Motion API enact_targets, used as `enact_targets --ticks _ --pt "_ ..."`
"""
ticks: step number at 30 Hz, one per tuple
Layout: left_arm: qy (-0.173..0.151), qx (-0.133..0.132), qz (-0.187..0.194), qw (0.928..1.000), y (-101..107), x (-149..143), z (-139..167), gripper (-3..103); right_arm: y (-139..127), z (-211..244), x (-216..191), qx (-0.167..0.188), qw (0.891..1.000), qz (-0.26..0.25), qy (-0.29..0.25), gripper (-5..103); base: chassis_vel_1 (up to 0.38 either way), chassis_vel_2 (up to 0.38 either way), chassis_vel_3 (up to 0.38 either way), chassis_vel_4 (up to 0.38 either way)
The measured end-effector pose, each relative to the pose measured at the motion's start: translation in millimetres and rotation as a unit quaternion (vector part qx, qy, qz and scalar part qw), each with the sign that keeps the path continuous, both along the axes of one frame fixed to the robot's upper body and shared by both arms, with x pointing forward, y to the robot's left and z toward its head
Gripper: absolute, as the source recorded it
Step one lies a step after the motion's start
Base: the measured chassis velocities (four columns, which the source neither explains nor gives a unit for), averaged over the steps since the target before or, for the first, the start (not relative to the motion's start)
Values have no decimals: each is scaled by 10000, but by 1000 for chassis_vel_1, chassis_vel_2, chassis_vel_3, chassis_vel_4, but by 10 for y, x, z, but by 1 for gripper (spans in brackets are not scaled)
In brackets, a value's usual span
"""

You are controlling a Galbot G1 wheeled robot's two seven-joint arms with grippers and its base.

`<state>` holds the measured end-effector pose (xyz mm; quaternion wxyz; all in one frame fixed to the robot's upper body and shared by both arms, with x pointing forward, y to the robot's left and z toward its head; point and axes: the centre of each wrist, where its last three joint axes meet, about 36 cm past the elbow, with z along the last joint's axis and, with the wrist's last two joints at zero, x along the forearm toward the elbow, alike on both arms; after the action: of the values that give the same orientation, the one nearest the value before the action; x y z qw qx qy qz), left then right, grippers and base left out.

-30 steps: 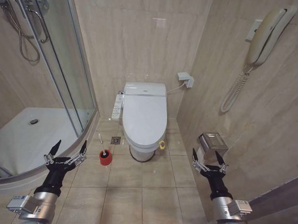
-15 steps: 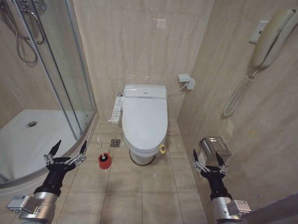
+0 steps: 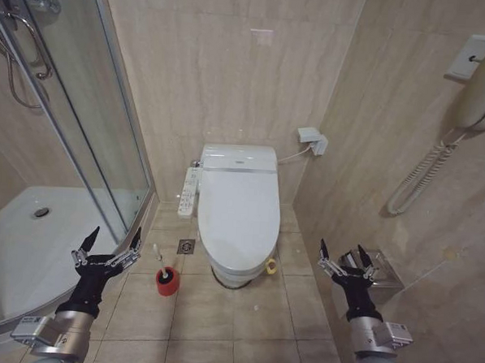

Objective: Open the toilet lid, clean the toilet bowl with a toilet brush, close the toilet lid, and flush.

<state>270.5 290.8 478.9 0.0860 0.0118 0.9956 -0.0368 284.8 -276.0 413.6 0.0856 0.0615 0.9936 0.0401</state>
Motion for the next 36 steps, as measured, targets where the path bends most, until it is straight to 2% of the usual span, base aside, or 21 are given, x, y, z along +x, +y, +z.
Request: enact_targets --ticks 14,17,21,30,36 --pt "-1 0 0 10000 0 1 0 100 -1 -38 2 -97 9997 -149 -154 100 -58 61 61 -64" --pt "0 0 0 10000 0 0 0 100 -25 -49 -8 -312 9993 -104 -166 100 -21 29 14 -14" --pt "1 0 0 10000 0 0 0 100 -25 -52 -16 -376 9991 -77 -174 100 0 0 0 0" --pt "1 0 0 10000 0 0 0 100 2 -38 -26 -367 9992 -44 -181 100 4 -6 -6 2" --pt "1 0 0 10000 0 0 0 100 3 -77 47 -412 9984 -59 -373 100 -15 11 14 -17"
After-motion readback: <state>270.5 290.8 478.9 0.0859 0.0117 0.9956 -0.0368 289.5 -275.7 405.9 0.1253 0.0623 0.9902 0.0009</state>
